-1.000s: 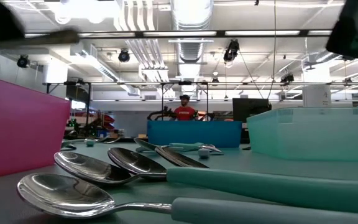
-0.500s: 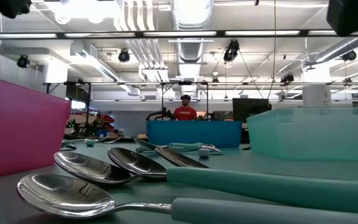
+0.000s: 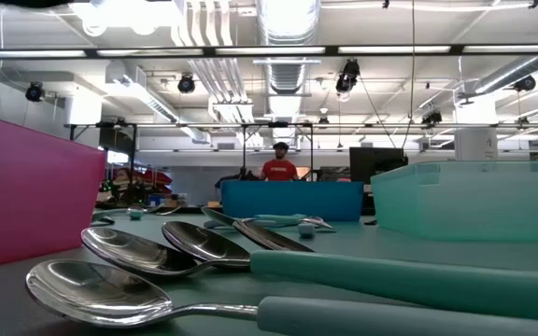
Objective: Sort silverware by color (type)
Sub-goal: Put the black spoon into the red bin
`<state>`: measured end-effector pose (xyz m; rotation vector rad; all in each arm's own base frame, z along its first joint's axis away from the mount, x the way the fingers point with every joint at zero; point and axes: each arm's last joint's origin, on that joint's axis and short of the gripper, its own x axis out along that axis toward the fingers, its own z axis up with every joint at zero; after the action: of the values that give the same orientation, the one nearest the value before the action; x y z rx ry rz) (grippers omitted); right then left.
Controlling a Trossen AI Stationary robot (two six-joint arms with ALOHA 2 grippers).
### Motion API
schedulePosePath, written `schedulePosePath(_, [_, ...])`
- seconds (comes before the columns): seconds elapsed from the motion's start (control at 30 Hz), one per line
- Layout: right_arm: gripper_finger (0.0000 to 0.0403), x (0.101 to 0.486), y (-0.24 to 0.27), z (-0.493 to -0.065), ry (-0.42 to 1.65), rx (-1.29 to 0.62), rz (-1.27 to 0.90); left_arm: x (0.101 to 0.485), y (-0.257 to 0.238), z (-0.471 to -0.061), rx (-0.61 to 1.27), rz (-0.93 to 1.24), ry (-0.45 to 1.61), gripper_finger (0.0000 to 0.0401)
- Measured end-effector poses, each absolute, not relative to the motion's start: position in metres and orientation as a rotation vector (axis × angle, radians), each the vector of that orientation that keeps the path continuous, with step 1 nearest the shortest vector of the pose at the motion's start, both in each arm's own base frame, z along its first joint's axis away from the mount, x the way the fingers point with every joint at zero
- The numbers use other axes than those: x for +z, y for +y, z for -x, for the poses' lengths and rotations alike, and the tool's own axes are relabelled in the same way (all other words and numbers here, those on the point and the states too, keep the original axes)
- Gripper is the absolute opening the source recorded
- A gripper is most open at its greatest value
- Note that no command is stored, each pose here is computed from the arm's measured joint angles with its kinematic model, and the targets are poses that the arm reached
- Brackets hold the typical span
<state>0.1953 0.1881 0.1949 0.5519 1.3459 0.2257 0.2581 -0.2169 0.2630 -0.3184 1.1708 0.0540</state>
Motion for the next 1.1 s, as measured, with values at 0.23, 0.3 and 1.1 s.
schedulePosePath(0.23, [0.0094, 0.171, 0.205, -0.192, 1.383, 0.25, -0.413, 0.302, -0.22, -0.27, 0.064, 0.246, 0.949, 0.008])
schedulePosePath(0.3, [0.0095, 0.161, 0.209, -0.192, 1.417, 0.25, -0.366, 0.309, -0.22, -0.272, 0.068, 0.231, 0.915, 0.008])
schedulePosePath(1.1, [0.0088, 0.142, 0.246, -0.228, 1.506, 0.148, 0.09, 0.315, -0.217, -0.275, 0.098, 0.15, 0.85, 0.008])
